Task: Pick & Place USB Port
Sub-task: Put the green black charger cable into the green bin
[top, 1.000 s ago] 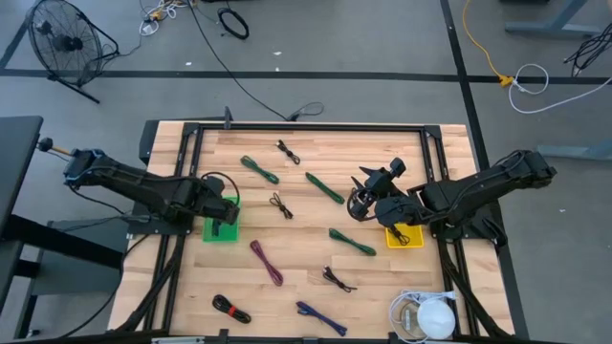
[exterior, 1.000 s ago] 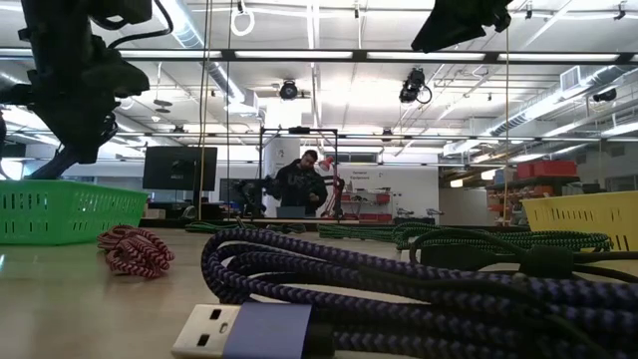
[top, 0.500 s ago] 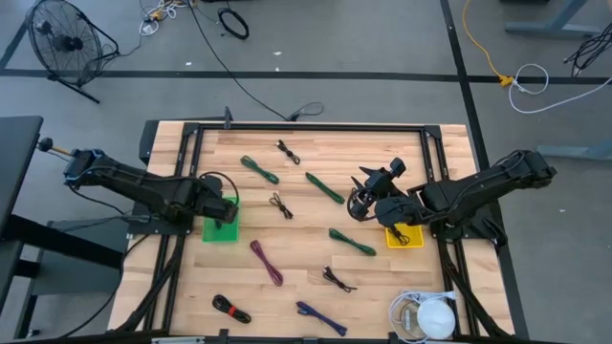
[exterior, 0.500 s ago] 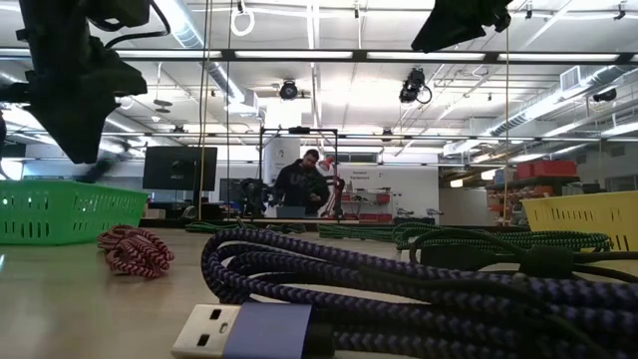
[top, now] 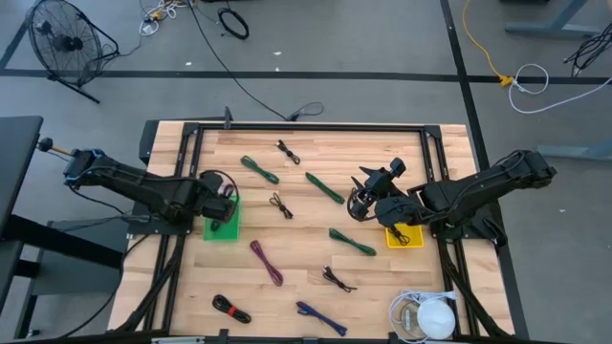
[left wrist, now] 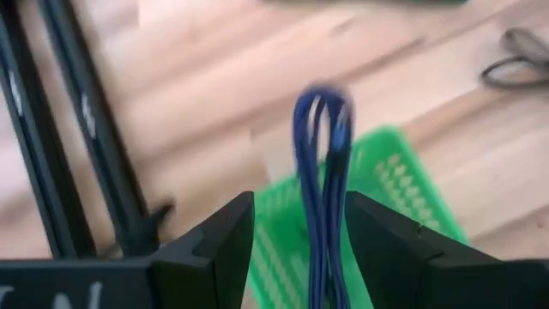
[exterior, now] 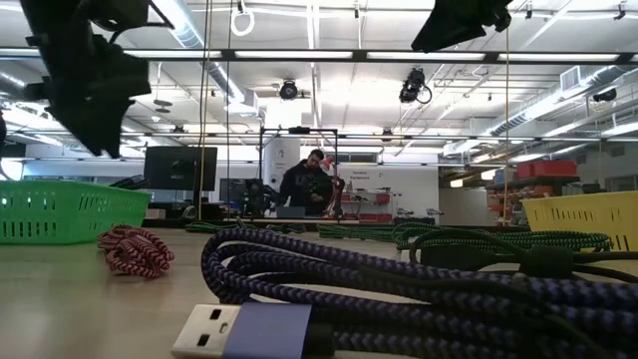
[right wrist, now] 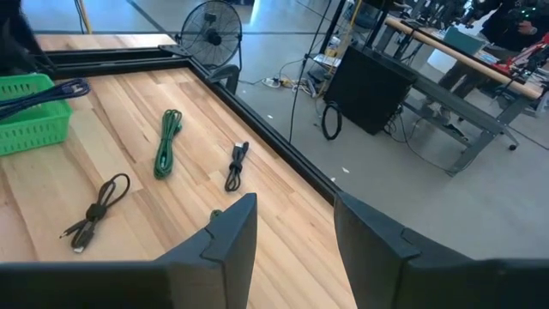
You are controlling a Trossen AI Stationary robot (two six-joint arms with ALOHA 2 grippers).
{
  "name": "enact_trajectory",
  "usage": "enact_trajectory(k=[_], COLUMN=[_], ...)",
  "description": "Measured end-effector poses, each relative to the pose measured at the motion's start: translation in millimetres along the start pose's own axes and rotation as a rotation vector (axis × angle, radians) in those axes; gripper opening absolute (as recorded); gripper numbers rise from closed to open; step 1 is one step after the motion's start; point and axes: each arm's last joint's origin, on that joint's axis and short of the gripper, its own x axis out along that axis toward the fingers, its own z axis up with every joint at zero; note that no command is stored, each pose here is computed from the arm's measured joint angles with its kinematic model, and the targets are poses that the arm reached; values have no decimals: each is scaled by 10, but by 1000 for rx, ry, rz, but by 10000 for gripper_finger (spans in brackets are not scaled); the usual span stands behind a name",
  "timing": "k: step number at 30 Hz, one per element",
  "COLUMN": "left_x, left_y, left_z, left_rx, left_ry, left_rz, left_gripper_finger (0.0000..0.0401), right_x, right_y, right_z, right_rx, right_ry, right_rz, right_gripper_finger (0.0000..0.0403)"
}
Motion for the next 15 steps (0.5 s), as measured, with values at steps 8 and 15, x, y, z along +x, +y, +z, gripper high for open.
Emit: enact_trajectory(k=[8,15], left_x=[38,231], left_y=[-136,-7], left_z=[307,735], left_rx=[569,723], left_ry=[-210,-243], left_rz=[-35,5], left_gripper_finger=[177,177], right_x=[37,68], right_y=[-20,26], right_z=[13,50], right_rx=[19,67], right_ry=[3,-15], right_rz=[-7,22], right_gripper_finger=[158,158])
